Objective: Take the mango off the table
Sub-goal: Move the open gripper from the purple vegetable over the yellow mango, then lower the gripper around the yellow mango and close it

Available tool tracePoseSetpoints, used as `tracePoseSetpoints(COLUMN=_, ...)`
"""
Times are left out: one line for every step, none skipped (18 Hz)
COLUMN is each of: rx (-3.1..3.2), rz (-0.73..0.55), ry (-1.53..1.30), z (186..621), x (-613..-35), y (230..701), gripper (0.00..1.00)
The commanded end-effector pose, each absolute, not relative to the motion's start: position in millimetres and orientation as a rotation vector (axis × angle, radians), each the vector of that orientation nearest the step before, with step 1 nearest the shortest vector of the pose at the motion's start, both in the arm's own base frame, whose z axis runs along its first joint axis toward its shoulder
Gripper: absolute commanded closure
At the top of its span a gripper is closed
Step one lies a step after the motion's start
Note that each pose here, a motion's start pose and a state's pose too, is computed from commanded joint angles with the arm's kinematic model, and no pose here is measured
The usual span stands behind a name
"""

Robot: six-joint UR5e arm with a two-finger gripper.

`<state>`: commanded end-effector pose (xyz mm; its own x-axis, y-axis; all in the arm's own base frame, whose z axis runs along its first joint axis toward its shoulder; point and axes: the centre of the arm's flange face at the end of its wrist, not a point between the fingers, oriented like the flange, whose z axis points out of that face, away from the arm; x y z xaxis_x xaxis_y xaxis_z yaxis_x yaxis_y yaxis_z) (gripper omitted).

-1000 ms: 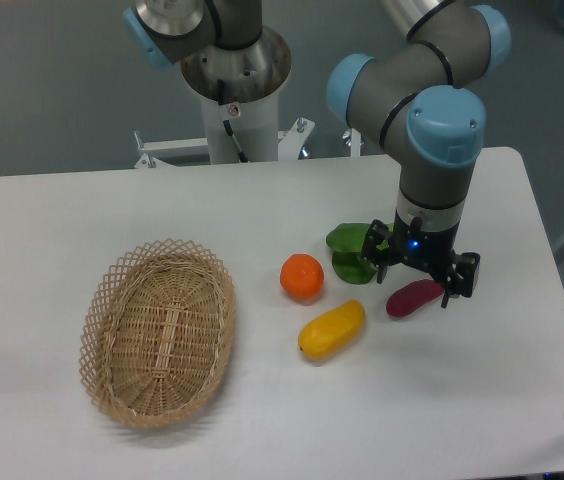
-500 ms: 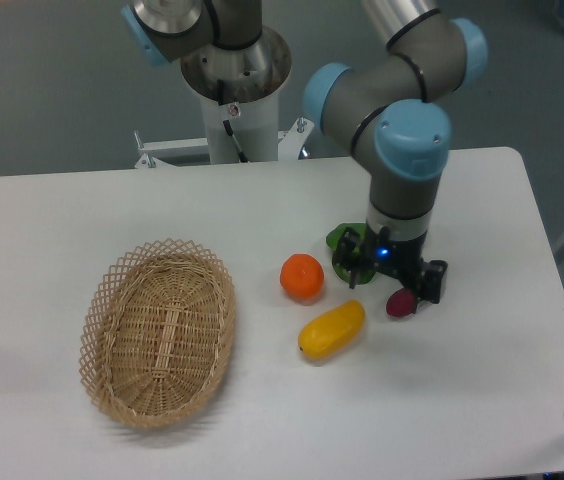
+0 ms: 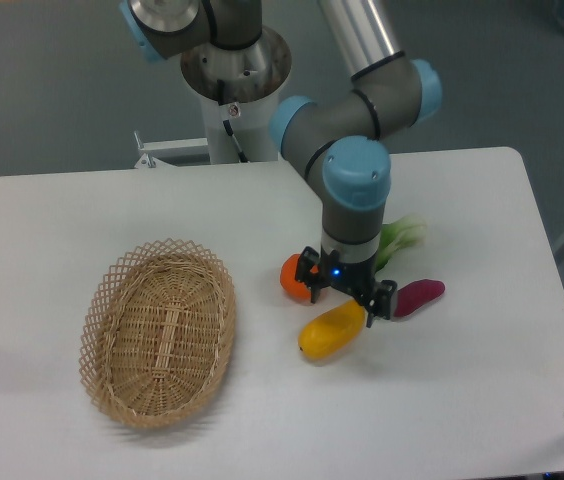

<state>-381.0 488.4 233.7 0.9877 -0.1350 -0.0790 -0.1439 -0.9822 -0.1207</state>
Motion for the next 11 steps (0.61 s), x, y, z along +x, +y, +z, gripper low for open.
tracePoseSetpoints(rx=-3.014, rz=0.107, ry=0.214, z=230.3, x=-381.2, y=490.0, gripper=0.00)
tracePoseSetpoints(rx=-3.015, rz=0.110, ry=0.207, z=231.1, x=-382.4, y=490.7, gripper=0.00)
tracePoseSetpoints(rx=-3.011, rz=0.113, ry=0.202, z=231.2, x=-380.1, y=492.6, gripper=0.00)
tracePoseSetpoints(rx=-3.014, rz=0.107, ry=0.195, z=228.0, x=-378.8, y=491.7, gripper=0.00)
tracePoseSetpoints(rx=-3.017, rz=0.105, ry=0.200, z=226.2, x=-377.1, y=491.3, gripper=0.00)
tracePoseSetpoints(rx=-3.016, rz=0.102, ry=0.204, z=224.8, x=-376.1, y=491.8, gripper=0.00)
tracePoseSetpoints(rx=-3.018, rz=0.098, ry=0.216, z=222.7, x=-375.9, y=492.8, gripper=0.00)
tracePoseSetpoints(rx=-3.026, rz=0.085, ry=0.218, z=215.3, x=-376.5, y=493.2, gripper=0.00)
tracePoseSetpoints(rx=-3.032, rz=0.082, ry=0.218, z=211.6, x=-378.3, y=494.2, gripper=0.00)
tracePoseSetpoints(rx=-3.035, rz=0.091, ry=0.218, z=212.5, x=-379.9, y=494.8, gripper=0.00)
tracePoseSetpoints(rx=-3.039, rz=0.090, ry=0.218, z=210.4, x=-380.6, y=495.0, gripper=0.00)
